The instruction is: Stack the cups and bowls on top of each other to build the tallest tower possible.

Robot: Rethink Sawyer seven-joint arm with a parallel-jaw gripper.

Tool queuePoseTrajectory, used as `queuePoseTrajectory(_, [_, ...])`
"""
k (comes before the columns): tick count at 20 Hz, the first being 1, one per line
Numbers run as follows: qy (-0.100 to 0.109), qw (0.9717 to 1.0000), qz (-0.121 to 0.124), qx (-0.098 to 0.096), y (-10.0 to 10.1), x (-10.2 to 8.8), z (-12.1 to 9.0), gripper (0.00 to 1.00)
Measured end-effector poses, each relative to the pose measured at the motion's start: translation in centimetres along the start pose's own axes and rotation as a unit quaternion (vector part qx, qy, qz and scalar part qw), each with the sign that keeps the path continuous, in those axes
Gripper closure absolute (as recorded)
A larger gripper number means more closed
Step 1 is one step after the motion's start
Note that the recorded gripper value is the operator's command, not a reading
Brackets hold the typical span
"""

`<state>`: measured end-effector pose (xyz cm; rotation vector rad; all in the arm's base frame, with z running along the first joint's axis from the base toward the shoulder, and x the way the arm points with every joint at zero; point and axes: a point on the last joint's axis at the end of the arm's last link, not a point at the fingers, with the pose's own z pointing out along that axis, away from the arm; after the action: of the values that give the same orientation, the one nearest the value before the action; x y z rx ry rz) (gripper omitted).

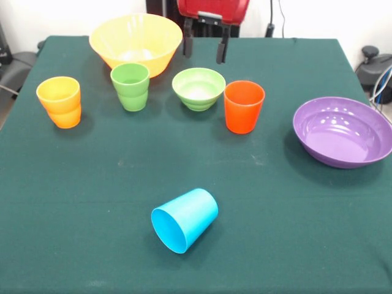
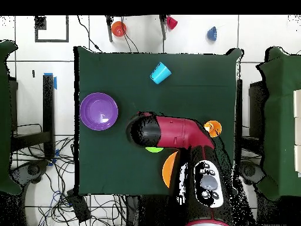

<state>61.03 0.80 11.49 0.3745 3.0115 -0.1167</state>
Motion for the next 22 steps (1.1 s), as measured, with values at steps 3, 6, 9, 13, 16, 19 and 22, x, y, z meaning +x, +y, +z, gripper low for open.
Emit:
queuePoseTrajectory(3, [0.005,0.9999,-0.011,0.007,1.0,0.8,0.6,0.0])
queuePoseTrajectory(6, [0.008,0.9996,-0.022,0.014,1.9,1.6,0.7,0.0])
queuePoseTrajectory(9, [0.005,0.999,-0.037,0.024,3.2,2.4,0.3,0.0])
queuePoseTrajectory(13, [-0.003,0.9984,-0.05,0.027,4.6,2.9,-0.7,0.0])
queuePoseTrajectory(16, [-0.009,0.9982,-0.054,0.024,5.6,3.2,-1.8,0.0])
queuePoseTrajectory(19, [-0.015,0.9981,-0.057,0.02,6.5,3.8,-3.1,0.0])
queuePoseTrajectory(22, [-0.016,0.9982,-0.056,0.018,6.7,4.1,-3.7,0.0])
